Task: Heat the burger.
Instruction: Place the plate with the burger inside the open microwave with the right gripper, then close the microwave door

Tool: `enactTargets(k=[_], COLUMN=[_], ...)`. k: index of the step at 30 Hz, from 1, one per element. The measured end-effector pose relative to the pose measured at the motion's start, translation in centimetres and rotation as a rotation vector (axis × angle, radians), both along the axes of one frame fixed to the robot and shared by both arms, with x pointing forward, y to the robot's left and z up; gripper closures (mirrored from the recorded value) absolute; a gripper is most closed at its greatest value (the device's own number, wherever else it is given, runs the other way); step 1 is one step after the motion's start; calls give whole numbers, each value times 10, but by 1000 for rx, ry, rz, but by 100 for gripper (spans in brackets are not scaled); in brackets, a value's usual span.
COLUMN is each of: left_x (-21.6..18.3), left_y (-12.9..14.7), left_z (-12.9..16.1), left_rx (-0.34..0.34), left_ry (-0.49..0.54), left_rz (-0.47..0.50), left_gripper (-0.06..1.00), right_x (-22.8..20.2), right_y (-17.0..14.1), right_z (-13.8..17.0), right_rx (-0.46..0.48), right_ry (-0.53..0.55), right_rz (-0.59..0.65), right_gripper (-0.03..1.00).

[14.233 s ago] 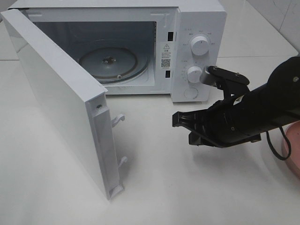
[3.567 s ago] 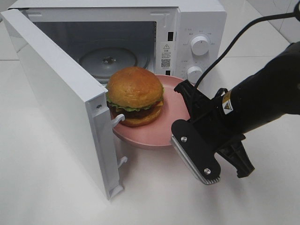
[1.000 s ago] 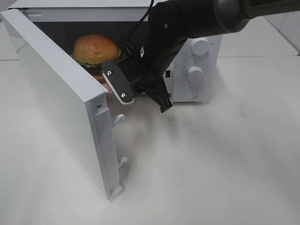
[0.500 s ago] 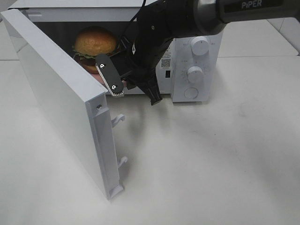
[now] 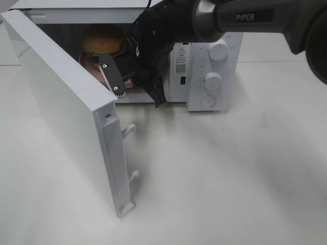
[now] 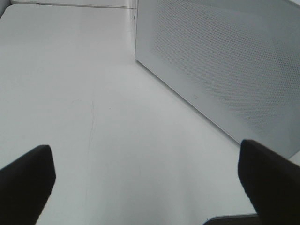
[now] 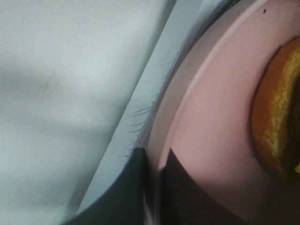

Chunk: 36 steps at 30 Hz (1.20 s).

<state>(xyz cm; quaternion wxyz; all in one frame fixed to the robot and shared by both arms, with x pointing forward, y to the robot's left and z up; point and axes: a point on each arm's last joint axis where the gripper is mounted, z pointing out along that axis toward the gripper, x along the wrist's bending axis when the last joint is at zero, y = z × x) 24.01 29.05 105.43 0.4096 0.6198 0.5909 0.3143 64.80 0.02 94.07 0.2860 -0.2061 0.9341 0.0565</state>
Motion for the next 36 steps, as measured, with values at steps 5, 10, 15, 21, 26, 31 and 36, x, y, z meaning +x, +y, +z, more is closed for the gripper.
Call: enactTargets(k=[5,10,15,21,26,31,36], left_x=[0,0,0,0,0,0,0], left_y=[0,0,0,0,0,0,0], left_z=[0,0,0,0,0,0,0], left_rx=[0,0,0,0,0,0,0], left_ry=[0,0,0,0,0,0,0], left_rz=[0,0,0,0,0,0,0], left_gripper=[-3,-3,-3,-3,-3,-3,-3], right_x=[7,11,13,16,16,16,16], right_y=[5,7,8,11,11,11,13], right_z=[-5,-10,-14,-9,-9,-9,-9], right_rx=[15,25,37,65,74,102,155], right_ry=[-2,7,-2,-32,-32,-18,-1], right_rz=[-30,-63,-73,-67,-76,-117,-167], right_gripper=[92,91,84,69,54,43,34])
